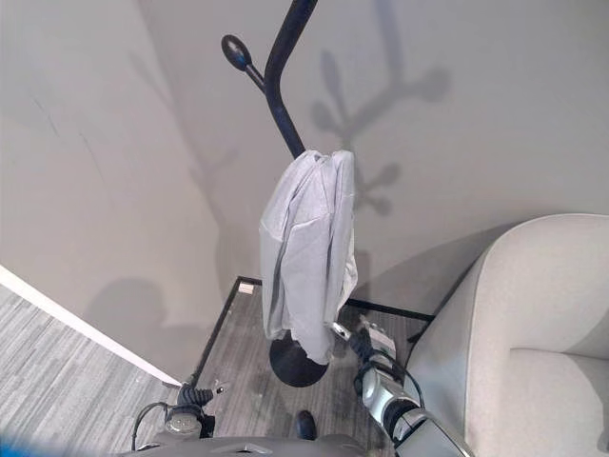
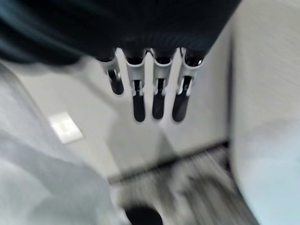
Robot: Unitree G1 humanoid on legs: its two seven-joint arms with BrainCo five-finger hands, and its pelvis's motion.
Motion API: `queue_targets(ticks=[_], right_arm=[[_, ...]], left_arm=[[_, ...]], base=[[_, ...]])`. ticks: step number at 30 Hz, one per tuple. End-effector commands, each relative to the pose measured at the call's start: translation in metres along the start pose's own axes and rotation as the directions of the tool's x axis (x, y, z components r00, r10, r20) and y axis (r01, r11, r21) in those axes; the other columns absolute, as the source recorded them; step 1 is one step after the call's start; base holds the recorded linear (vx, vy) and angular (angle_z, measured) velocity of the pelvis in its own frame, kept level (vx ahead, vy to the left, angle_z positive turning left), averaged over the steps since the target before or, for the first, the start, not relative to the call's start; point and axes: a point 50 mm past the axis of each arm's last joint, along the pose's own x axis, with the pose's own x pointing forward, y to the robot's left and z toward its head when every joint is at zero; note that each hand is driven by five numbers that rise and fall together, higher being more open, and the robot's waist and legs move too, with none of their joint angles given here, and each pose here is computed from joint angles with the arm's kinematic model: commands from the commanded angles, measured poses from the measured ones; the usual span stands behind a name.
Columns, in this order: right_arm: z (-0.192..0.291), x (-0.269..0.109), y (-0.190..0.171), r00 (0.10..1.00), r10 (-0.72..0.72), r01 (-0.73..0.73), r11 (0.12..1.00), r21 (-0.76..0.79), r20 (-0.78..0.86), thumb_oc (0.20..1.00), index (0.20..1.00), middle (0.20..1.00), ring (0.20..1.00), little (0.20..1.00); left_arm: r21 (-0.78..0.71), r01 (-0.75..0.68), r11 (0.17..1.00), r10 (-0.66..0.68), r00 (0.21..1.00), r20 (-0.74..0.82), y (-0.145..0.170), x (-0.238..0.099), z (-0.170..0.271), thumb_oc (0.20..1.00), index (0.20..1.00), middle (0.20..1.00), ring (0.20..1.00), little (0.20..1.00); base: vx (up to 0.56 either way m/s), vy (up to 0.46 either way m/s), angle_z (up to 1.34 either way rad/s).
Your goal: Hang the clothes on the sofa on the clothes rack.
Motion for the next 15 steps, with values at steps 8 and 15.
queue_targets(ticks=[8,15], right_arm=[[-0.058,-0.032,0.037,0.825,0.230,0.192,0.745,0.639,-0.516,1.000,1.000,1.000,1.000,1.000],[-0.064,-0.040,0.043,0.508,0.576,0.811,-0.069,0.581,-0.641,1.000,1.000,1.000,1.000,1.000]], left_arm=[[-0.489,-0.096,0.867,0.011,0.984,-0.175,0.025,0.002,-0.024,1.000,1.000,1.000,1.000,1.000],[-0.549,-0.095,0.831,-0.028,0.977,-0.212,0.013,0.002,-0.020,1.000,1.000,1.000,1.000,1.000]], base=[[0.00,0.000,0.00],[0.01,0.012,-0.13]])
